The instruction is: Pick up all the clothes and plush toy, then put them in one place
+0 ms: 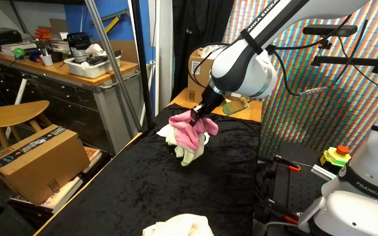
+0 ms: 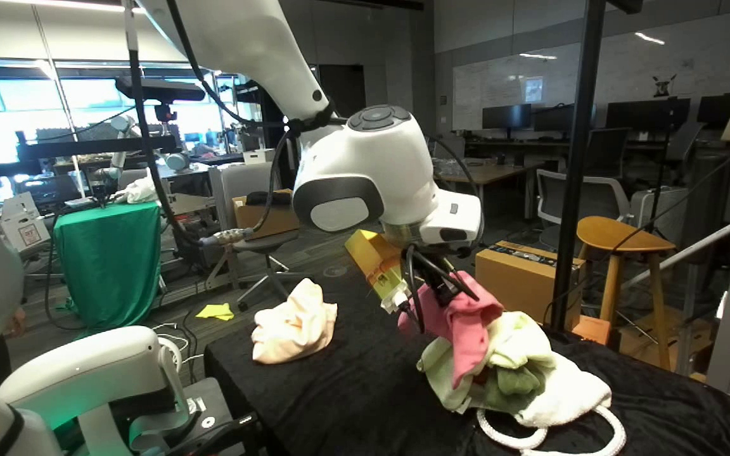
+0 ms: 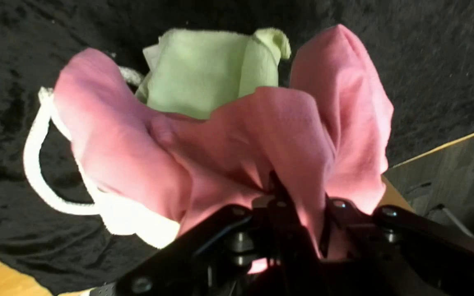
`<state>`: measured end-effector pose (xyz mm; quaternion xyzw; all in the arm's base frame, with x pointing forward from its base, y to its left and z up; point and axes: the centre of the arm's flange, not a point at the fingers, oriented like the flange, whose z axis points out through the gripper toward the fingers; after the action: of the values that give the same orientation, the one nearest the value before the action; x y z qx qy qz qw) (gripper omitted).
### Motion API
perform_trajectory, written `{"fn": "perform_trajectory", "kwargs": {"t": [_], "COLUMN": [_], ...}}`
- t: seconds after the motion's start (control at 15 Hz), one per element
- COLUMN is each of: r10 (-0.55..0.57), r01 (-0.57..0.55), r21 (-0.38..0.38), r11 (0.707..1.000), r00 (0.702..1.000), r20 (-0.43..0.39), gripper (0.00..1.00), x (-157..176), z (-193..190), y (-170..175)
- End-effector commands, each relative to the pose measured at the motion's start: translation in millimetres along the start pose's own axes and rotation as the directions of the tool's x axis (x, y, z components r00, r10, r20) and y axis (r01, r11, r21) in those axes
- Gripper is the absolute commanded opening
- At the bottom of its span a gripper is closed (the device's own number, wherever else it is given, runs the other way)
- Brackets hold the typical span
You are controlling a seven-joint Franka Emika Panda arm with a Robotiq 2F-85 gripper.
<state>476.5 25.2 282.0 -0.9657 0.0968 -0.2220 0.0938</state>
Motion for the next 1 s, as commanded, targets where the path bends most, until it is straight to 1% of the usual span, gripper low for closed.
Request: {"fn": "perform_trajectory", "kwargs": {"t": [0.0, 0.07, 0.13, 0.27, 0.53, 0.67, 0.87, 0.93], "r10": [0.044, 0.047, 0.044, 0.031, 0.021, 0.008, -0.026, -0.042], "r01": [-0.049, -0.056, -0.055, -0.040, -0.024, -0.006, 0.038, 0.058], "r21": [-0.047, -0.064, -0.080, -0.096, -0.142, -0.145, -0.147, -0.143], "r11": [0.998, 0.996, 0.995, 0.995, 0.990, 0.989, 0.988, 0.988], "r00": [0.992, 0.990, 0.990, 0.995, 1.000, 1.000, 0.996, 0.993], "r20": [-0.117, -0.134, -0.133, -0.090, -0.020, 0.014, 0.081, 0.111], "gripper": [0.09, 0.09, 0.09, 0.09, 0.09, 0.09, 0.09, 0.11], "x": [28.4, 35.6, 42.2, 54.4, 77.1, 90.1, 109.2, 113.9], "z": [-8.7, -10.6, -11.8, -9.9, -0.2, 6.4, 11.0, 11.0], "y": [-13.8, -14.3, -13.6, -7.0, 18.5, 24.7, 11.5, 4.2]}}
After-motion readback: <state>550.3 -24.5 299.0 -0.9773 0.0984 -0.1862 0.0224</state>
